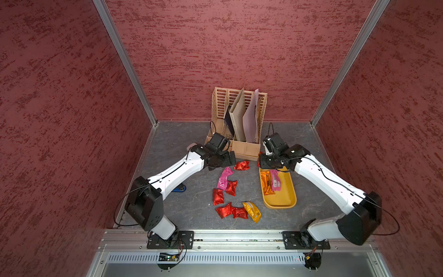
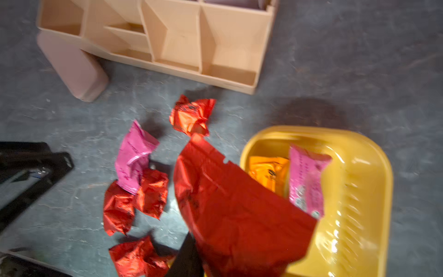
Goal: Put the tea bags into the storage box
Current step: Place the tea bag in the storage box.
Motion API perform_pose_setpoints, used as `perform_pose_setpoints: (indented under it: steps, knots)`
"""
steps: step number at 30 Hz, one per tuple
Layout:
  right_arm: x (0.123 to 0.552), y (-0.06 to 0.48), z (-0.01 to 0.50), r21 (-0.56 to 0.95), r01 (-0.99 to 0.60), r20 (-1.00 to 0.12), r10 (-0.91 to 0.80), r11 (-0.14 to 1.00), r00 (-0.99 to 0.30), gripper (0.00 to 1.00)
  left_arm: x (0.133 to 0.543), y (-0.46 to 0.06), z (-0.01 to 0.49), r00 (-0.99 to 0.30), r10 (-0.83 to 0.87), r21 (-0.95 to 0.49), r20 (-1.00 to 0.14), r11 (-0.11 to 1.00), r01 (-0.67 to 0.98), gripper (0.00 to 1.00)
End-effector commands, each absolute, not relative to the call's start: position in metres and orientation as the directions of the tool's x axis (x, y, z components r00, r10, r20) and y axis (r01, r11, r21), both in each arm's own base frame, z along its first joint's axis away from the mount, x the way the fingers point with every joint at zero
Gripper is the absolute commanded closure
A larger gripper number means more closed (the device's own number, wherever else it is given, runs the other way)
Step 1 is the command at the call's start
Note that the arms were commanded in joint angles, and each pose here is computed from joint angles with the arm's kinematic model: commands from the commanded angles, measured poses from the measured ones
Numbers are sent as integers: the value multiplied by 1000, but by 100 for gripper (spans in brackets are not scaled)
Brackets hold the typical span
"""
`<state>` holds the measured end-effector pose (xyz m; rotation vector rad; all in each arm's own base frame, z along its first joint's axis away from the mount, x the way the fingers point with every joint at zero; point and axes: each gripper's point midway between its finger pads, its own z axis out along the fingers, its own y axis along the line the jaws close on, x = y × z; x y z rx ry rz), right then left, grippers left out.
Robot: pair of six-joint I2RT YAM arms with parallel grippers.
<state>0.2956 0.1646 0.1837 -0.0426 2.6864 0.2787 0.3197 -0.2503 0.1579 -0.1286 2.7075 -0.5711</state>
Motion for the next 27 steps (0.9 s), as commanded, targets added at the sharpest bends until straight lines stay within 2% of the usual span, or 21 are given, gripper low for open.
perform_pose_setpoints:
  steps: [1, 4, 13, 17, 20, 22, 25, 27]
  knots:
    - [279, 143, 163, 161, -89, -351, -27, 983, -936, 75, 327, -261, 166, -923, -138, -414, -360, 910, 26, 0]
    - [277, 143, 141, 185, -77, -291, -20, 980, -957, 75, 328, -262, 163, -925, -137, -405, -355, 914, 21, 0]
    - [291, 155, 97, 225, -50, -211, -1, 973, -978, 72, 317, -251, 159, -929, -146, -373, -340, 928, -9, 0]
    - [288, 145, 87, 180, -23, -194, 13, 983, -981, 62, 311, -245, 156, -928, -159, -372, -336, 928, -24, 0]
    - [284, 136, 90, 137, -5, -190, 22, 991, -982, 44, 307, -240, 156, -928, -156, -358, -337, 933, -27, 0]
    - [284, 128, 101, 108, 14, -213, 37, 994, -976, 36, 305, -236, 157, -926, -154, -350, -344, 936, -26, 0]
    - [288, 126, 126, 118, 42, -265, 73, 992, -961, 34, 302, -230, 156, -925, -148, -341, -350, 940, -22, 0]
    - [293, 136, 149, 191, 50, -311, 109, 980, -944, 34, 302, -227, 155, -924, -154, -343, -349, 939, -27, 0]
